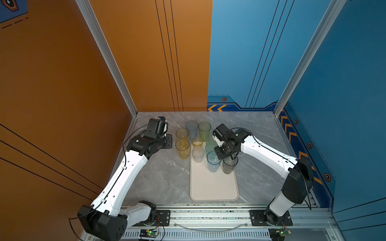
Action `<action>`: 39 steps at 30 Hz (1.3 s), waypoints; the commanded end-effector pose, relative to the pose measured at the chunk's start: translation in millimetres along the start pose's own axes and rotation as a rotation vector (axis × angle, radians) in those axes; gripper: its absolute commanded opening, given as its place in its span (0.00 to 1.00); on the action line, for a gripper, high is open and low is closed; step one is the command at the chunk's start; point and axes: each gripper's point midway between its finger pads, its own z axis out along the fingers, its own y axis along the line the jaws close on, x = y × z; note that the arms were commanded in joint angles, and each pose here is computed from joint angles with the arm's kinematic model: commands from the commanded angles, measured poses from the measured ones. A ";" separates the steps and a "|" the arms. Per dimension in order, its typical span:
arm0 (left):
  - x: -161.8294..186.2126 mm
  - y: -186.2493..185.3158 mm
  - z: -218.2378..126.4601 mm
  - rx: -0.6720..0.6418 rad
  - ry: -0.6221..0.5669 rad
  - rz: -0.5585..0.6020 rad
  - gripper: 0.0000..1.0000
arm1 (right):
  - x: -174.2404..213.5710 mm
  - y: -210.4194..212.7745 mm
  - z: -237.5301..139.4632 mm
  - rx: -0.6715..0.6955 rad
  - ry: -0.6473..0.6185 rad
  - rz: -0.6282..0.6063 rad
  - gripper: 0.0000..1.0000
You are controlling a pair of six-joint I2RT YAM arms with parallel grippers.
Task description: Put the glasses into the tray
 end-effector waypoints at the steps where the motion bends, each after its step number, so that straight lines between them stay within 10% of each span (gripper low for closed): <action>1: -6.5 -0.4 -6.8 -0.012 -0.015 -0.008 0.20 | -4.7 -1.8 -11.8 -0.012 -0.046 0.004 0.00; 39: 0.8 0.6 2.7 -0.027 0.015 0.001 0.22 | 3.2 2.3 -6.6 -0.027 -0.009 -0.006 0.05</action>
